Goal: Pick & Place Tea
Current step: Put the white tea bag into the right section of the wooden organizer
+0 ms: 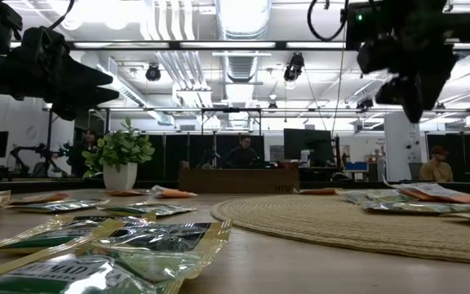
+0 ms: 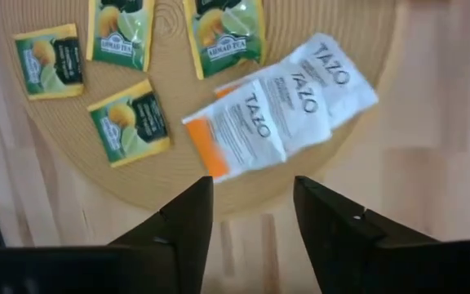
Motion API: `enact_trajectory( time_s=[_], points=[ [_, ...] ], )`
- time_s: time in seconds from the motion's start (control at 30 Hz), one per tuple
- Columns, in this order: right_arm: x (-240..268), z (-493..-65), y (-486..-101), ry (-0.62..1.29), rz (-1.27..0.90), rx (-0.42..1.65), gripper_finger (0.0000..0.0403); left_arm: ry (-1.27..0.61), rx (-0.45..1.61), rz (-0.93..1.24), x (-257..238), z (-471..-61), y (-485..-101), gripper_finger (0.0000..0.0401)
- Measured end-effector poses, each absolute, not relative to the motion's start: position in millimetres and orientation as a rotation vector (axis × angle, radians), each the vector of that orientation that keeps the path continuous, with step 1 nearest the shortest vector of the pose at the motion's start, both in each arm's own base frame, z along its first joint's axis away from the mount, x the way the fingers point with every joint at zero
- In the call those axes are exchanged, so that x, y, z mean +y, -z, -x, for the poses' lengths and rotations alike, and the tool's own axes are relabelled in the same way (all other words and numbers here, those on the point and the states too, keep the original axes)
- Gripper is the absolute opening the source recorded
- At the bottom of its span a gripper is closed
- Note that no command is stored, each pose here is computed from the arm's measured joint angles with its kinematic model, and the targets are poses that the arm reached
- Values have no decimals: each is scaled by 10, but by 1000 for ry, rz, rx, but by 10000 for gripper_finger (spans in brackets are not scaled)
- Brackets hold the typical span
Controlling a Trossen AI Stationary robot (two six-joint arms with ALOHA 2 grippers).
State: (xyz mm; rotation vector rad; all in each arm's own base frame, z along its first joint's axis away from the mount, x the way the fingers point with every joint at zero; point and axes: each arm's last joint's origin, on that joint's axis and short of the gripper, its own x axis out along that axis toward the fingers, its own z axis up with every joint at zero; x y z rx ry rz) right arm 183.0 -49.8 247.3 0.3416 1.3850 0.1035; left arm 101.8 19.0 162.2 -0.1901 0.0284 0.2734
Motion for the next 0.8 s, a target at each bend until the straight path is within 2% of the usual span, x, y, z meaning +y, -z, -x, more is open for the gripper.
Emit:
enact_trajectory(
  time_s=[0.27, 0.6, 0.8],
  points=[
    [-485, -1827, -2189, -92, -368, 1365, 155, -273, 28, 190, 190, -1018, -1622, 233],
    [-487, -1832, -1998, -89, -355, 1322, 161, -273, 28, 190, 190, -1018, -1622, 233],
    [-510, -1907, -1852, -92, -385, 1396, 155, -273, 28, 190, 190, -1018, -1622, 233]
  ],
)
